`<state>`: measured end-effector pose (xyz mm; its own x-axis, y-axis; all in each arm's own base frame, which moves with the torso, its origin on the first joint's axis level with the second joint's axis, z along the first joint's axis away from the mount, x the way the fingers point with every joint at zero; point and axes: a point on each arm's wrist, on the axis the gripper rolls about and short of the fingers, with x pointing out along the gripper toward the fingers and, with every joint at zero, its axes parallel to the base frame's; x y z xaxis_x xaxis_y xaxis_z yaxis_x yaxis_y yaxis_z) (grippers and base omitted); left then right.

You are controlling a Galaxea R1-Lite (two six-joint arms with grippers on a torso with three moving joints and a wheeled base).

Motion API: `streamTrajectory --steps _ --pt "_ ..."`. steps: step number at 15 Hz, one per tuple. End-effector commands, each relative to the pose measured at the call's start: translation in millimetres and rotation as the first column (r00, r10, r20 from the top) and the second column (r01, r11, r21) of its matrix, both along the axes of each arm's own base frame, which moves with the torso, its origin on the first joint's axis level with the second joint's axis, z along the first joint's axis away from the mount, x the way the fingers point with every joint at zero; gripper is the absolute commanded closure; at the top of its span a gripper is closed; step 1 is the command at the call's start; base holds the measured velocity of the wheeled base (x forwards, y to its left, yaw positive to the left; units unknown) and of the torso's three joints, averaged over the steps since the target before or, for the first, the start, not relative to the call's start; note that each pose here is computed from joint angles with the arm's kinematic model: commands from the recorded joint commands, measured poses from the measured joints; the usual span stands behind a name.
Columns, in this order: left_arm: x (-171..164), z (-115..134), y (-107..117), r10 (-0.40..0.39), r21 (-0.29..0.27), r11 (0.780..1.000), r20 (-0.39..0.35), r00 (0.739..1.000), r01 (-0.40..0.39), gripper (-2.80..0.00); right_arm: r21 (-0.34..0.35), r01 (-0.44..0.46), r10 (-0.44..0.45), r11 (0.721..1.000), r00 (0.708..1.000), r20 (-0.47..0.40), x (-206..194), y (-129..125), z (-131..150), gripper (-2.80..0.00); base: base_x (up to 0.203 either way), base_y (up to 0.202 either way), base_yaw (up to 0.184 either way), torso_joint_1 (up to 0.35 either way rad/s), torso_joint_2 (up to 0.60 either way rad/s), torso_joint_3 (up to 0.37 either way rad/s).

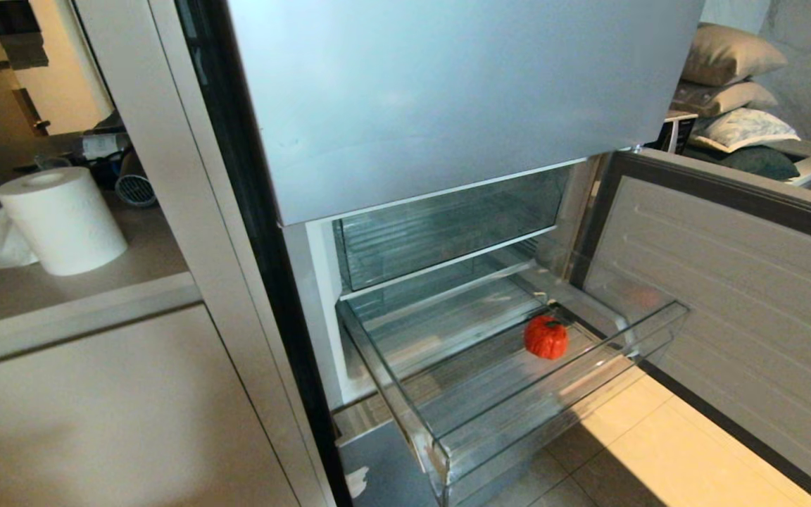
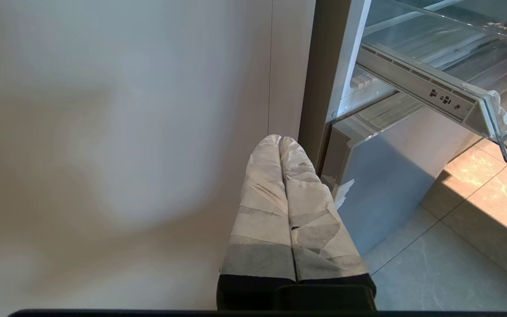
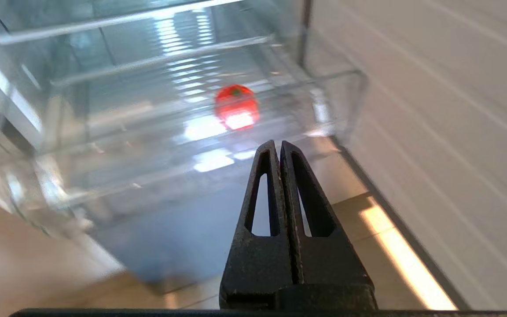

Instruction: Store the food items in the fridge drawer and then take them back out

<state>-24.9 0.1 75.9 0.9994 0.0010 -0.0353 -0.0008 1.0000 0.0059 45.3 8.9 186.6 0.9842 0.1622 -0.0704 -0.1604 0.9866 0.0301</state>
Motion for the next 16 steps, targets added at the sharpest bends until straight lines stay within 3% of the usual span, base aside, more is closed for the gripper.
streamTrajectory --steps 1,5,7,12,14,16 --pt "0 0 0 0.000 0.001 1.000 0.001 1.000 0.000 0.00 -0.025 0.014 -0.011 1.000 0.992 0.125 -47 -11 -19 0.00 0.000 0.000 0.000 0.000 0.00 0.000" --pt "0 0 0 0.000 0.002 1.000 0.002 1.000 0.000 0.00 -0.153 0.036 -0.055 0.988 0.991 -0.119 -48 -12 -84 0.00 0.000 0.000 0.000 0.000 0.00 0.000" --pt "0 0 0 0.000 0.002 1.000 0.002 1.000 0.000 0.00 -0.152 -0.013 -0.014 0.988 0.984 -0.178 -48 -11 -98 0.00 0.000 0.000 0.000 0.000 0.00 0.000" --pt "0 0 0 0.000 0.002 1.000 0.001 1.000 0.000 0.00 -0.160 0.043 -0.075 0.986 0.977 -0.201 -49 -11 -99 0.00 0.000 0.000 0.000 0.000 0.00 0.000" --pt "0 0 0 0.000 0.002 1.000 0.000 1.000 0.000 0.00 -0.179 0.142 -0.174 0.974 0.969 -0.175 -49 -10 -99 0.00 0.000 0.000 0.000 0.000 0.00 0.000" --pt "0 0 0 0.000 0.002 1.000 0.001 1.000 0.000 0.00 -0.175 0.149 -0.169 0.973 0.980 -0.105 -55 -9 -103 0.00 0.000 0.000 0.000 0.000 0.00 0.000"
